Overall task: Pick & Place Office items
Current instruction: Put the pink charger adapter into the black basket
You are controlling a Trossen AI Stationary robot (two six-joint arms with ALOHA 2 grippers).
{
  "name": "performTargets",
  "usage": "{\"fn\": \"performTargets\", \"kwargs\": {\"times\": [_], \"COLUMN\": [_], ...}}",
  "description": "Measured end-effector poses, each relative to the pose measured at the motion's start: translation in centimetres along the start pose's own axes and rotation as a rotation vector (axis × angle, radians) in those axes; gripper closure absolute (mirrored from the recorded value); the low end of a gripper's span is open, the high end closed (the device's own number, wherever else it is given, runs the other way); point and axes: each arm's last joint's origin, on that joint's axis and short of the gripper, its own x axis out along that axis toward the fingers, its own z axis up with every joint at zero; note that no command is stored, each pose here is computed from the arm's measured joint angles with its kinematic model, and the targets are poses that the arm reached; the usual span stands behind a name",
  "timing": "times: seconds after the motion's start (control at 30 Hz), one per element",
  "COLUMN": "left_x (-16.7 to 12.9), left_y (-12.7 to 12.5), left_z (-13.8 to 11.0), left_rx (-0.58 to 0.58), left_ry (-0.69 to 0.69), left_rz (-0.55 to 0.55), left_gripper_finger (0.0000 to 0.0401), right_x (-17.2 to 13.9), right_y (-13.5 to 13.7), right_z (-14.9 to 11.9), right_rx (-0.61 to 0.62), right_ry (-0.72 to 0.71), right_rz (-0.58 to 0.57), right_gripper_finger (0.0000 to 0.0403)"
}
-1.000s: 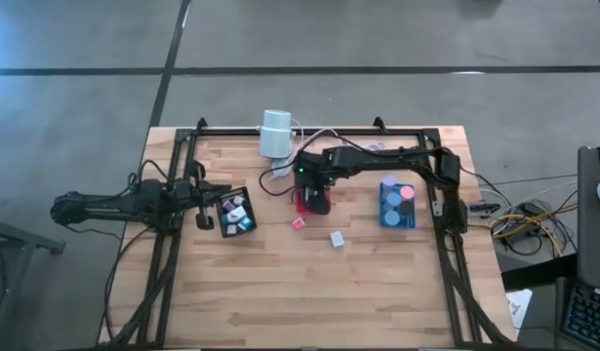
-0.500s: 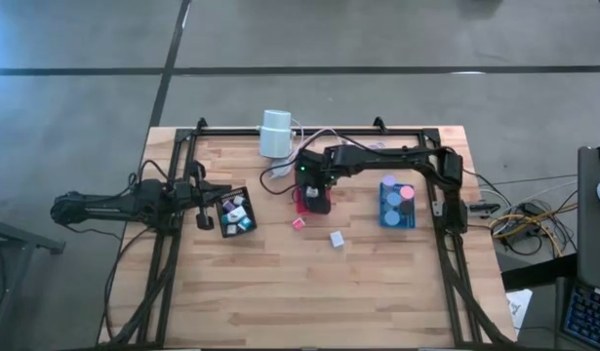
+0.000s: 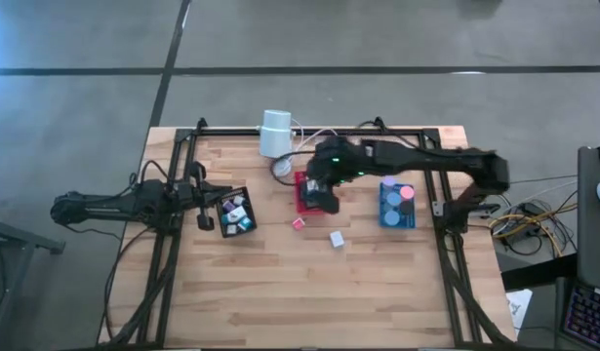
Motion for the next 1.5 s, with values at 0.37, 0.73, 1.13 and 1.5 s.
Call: {"fn": "performTargets", "kwargs": {"times": [0.37,0.73,1.13,1.5], "left_x": [0.0,0.0,0.0,0.0], "left_y": [0.0,0.0,0.0,0.0], "left_z": [-0.1,-0.1,-0.2,-0.2], "left_rx": [-0.002,-0.001,0.001,0.001], "left_ry": [0.014,0.014,0.023,0.023], "left_rz": [-0.003,-0.001,-0.002,0.000], "left_gripper_finger": [0.0401,0.0401,0.0401,0.0401], "right_x": [-11.4,-17.5,-19.0,-18.9], "right_y": [2.1,3.6,4.4,4.8], "right_z": [-4.0,-11.1,-17.6,-21.9], "right_rx": [-0.032,-0.022,-0.012,0.011], "right_ry": [-0.475,-0.714,-0.909,-0.991], "right_rz": [0.064,0.100,0.120,0.108], "right_gripper_finger": [0.0266,0.0391,0.0394,0.0394]}}
